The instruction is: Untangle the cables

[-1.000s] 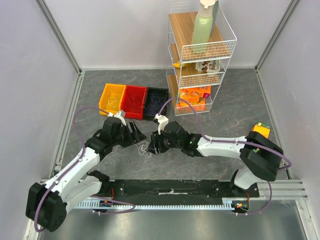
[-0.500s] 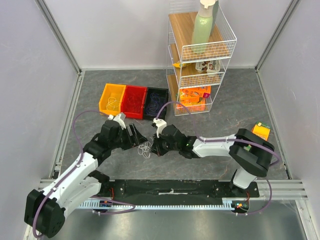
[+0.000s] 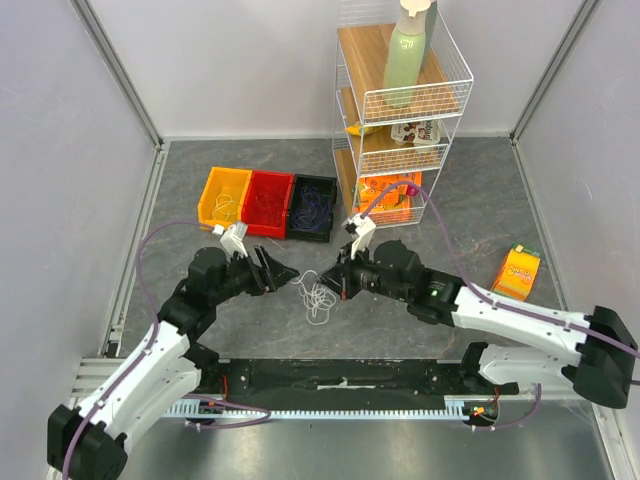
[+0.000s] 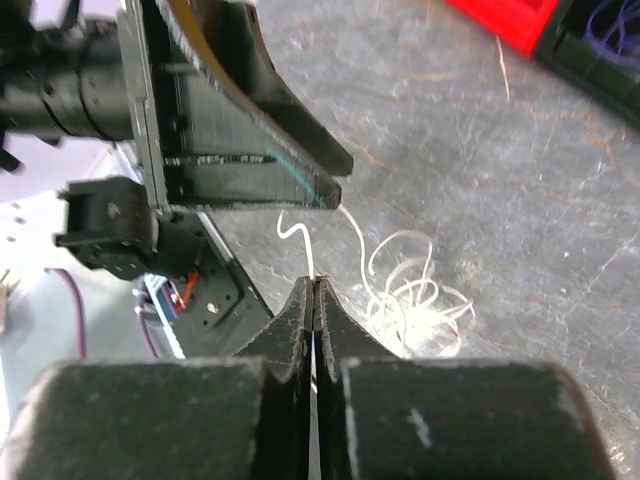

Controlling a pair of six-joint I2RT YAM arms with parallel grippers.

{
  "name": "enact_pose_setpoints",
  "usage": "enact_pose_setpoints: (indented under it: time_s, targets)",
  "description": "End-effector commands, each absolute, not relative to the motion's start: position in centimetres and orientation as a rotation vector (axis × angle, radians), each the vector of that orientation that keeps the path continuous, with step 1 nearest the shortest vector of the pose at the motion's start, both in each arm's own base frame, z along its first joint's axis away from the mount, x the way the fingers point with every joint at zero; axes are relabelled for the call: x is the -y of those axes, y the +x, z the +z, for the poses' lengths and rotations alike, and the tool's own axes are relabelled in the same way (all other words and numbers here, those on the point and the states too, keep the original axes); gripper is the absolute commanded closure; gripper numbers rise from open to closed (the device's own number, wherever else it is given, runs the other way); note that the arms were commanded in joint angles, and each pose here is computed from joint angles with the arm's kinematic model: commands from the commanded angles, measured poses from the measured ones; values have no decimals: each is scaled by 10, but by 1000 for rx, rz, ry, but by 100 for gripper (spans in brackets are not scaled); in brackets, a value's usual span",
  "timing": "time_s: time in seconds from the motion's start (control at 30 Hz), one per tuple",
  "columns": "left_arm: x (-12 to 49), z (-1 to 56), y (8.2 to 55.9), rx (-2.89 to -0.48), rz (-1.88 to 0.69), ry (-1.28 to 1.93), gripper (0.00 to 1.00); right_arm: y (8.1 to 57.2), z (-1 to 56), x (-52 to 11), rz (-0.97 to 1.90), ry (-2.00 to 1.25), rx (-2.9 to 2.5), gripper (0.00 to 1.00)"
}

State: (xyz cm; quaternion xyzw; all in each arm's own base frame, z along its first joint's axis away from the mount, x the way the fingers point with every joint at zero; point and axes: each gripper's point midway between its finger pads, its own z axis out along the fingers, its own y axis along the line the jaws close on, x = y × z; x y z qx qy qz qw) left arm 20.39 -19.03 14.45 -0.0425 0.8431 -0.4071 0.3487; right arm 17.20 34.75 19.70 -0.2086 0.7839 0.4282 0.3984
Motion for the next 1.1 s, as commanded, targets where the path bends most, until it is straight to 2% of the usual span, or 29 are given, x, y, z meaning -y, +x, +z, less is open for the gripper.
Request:
enact_pose_setpoints:
  time_s: [0.0,0.23,0.4,0.6,0.8,0.97,1.07]
  targets:
    - [204,182,197,-1983,-1210,33,21,180,266,-339,1101,-469,-1865,100]
    - [215,194,182,-1898,-1326,136,18,183,339,-316,1079,-421,-1731,100]
    - [213,221,174,-1753,-1344,205,2,184,360,-304,1049,-400,-1693,100]
    - [224,231,169,-1726,-1395,333,2,180,375,-304,1076,-417,-1665,100]
    - [245,230,178,-1785,-1470,393,8,177,385,-302,1089,-416,-1647,100]
    - [253,224,183,-1790,-1476,419,25,174,395,-298,1111,-404,-1627,100]
    - [257,215,182,-1810,-1492,434,23,171,403,-296,1126,-400,-1610,100]
